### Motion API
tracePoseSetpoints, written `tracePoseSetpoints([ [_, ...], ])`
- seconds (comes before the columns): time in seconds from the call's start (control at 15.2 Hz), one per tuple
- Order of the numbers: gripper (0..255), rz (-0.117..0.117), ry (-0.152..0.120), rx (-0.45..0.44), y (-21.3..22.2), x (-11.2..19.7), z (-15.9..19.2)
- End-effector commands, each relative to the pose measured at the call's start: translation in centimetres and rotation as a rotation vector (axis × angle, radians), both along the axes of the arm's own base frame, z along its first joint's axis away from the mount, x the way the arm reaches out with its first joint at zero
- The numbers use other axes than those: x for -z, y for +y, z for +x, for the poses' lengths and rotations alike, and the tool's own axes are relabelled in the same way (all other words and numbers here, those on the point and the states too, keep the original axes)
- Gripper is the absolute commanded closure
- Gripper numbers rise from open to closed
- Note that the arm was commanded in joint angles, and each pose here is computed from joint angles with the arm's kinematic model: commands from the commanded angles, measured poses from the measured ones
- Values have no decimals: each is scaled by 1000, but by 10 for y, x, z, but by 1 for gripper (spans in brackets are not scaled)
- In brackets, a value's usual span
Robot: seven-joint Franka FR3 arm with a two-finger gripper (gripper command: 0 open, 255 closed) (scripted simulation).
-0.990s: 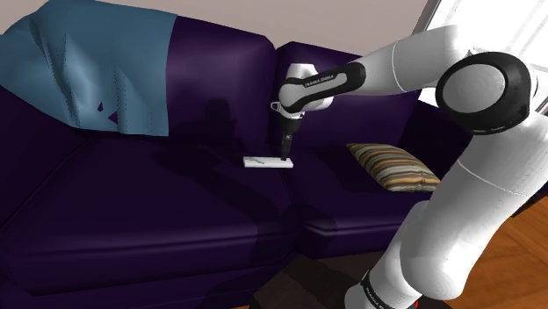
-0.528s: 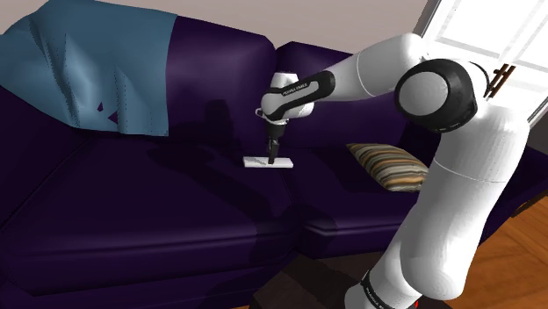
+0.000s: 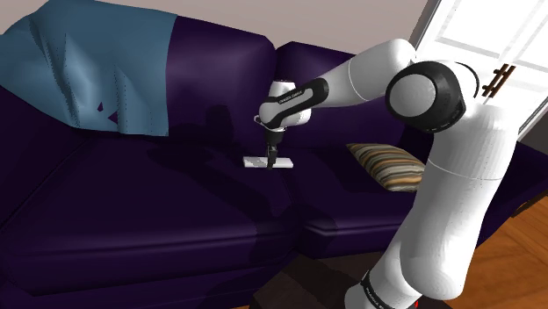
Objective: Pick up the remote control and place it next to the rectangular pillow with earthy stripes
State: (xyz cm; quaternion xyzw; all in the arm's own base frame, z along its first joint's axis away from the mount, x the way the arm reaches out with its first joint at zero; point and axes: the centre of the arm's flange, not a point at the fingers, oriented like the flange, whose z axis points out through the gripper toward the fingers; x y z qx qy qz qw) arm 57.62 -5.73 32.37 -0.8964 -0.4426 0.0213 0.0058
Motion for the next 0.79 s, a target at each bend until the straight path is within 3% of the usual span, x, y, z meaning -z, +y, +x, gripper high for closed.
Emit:
tracePoseSetpoints([
  [0.0, 0, 0, 0, 0, 0, 0, 0],
  [0.26, 0, 0, 0, 0, 0, 0, 0],
  [0.33, 255, 0, 0, 0, 0, 0, 0],
  [0.73, 255, 0, 0, 0, 0, 0, -1],
])
